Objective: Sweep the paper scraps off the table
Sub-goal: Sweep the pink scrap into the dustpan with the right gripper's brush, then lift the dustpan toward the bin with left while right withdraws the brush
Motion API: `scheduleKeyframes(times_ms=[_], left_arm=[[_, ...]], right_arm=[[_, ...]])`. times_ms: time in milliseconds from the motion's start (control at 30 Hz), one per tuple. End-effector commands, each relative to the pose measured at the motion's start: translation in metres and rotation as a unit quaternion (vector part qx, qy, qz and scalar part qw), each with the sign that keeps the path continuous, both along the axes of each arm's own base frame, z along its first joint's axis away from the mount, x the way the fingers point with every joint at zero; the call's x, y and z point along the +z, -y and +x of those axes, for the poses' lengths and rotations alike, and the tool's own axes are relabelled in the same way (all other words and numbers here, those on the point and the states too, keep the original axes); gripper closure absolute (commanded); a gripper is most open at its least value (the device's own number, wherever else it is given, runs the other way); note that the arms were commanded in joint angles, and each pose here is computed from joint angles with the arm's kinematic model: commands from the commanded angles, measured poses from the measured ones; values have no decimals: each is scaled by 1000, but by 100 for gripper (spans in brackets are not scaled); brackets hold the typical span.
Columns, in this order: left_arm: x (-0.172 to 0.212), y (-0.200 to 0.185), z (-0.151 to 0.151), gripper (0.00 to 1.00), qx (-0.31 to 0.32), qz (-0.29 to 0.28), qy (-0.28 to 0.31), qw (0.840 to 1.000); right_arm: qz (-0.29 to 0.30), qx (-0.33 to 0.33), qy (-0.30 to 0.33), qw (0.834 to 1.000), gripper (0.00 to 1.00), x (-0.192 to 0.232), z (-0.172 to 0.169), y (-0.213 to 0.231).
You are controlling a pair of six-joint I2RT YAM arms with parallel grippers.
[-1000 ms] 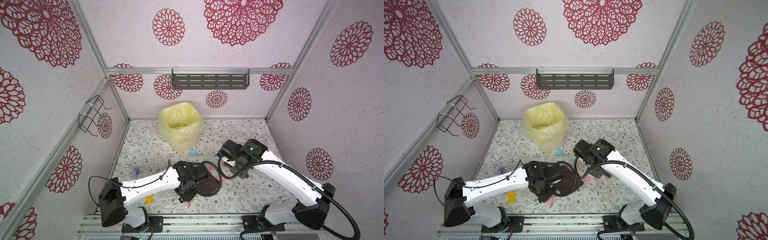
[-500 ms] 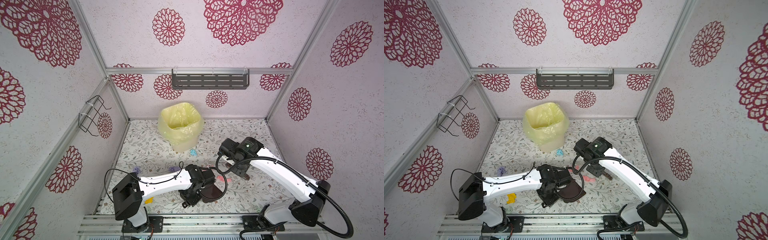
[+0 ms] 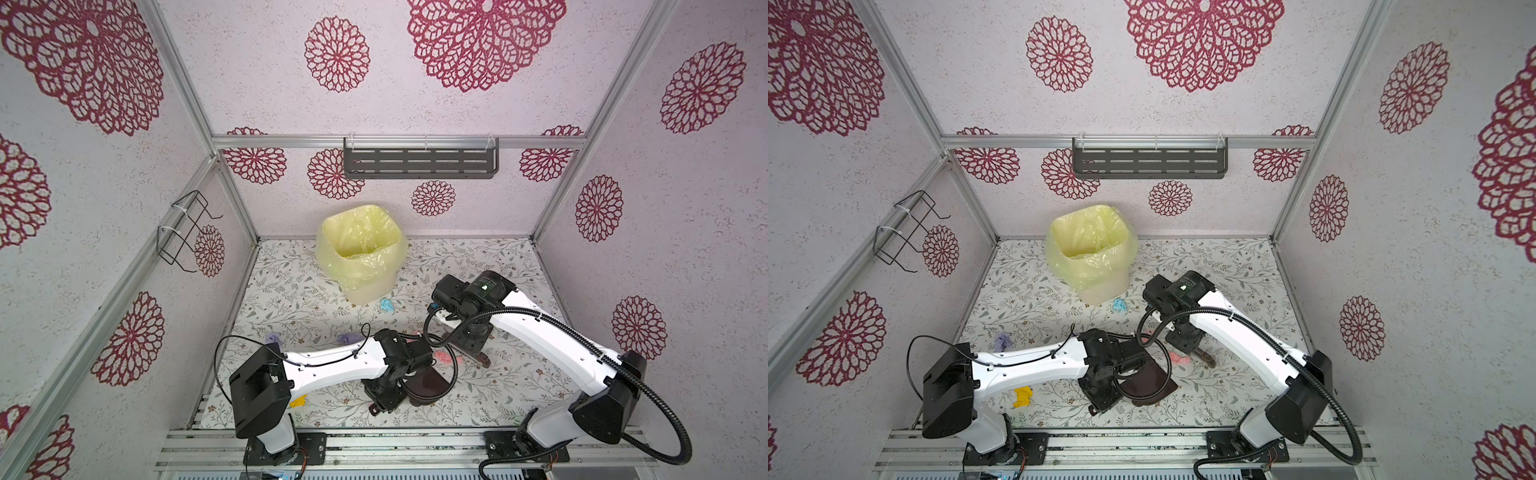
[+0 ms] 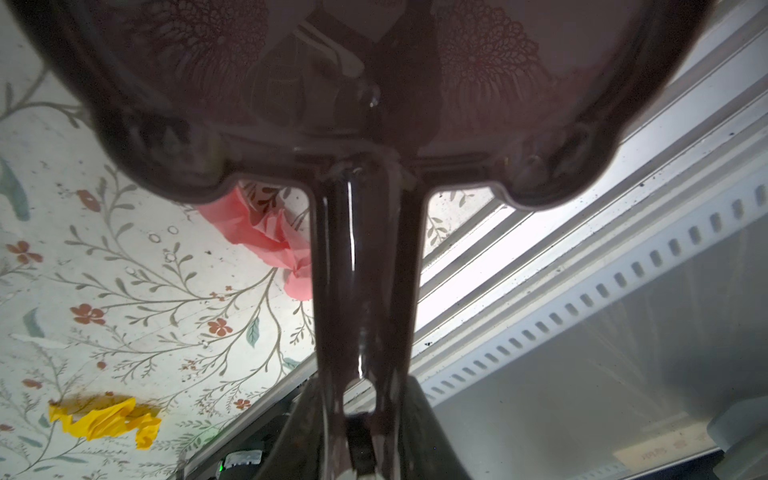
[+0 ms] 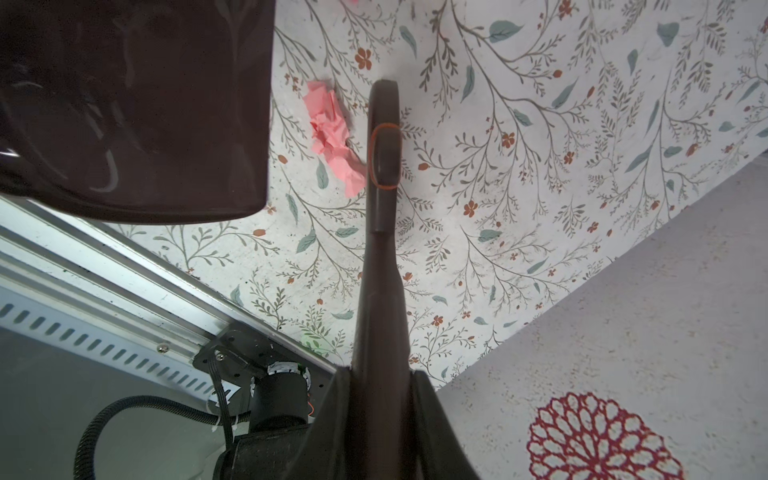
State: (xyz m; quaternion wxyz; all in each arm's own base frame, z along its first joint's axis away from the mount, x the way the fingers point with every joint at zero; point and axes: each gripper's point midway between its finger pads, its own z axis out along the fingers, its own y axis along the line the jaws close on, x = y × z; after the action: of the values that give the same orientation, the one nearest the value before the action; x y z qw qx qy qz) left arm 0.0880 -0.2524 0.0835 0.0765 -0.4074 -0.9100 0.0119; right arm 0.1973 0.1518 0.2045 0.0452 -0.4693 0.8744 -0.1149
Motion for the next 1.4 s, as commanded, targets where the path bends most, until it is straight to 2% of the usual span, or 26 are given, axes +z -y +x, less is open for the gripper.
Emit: scheduleKeyframes(times_ms=[0, 333, 567, 800, 1033, 1167, 1367], left_arm=[[-5, 6, -2, 100, -13, -9, -6, 1000], [-10, 7, -2, 100, -9, -17, -7, 1000], [-9, 6, -2, 100, -6, -24, -3, 1000], [-4, 6, 1, 100, -2, -43, 17, 999], [5, 11, 3, 100, -10, -64, 42, 997], [14, 17, 3, 100, -22, -82, 62, 994], [31, 26, 3, 100, -50, -102, 112, 987]], right_arm=[[52, 32, -34, 998, 100, 5, -14, -23], [154, 75, -78, 982, 100, 28, -34, -64], [188, 87, -82, 975, 100, 42, -44, -72], [138, 48, 23, 989, 100, 63, -15, -39], [157, -4, 84, 984, 100, 86, 2, -17], [179, -53, 119, 975, 100, 96, 17, -1], [227, -134, 189, 946, 100, 118, 42, 25]])
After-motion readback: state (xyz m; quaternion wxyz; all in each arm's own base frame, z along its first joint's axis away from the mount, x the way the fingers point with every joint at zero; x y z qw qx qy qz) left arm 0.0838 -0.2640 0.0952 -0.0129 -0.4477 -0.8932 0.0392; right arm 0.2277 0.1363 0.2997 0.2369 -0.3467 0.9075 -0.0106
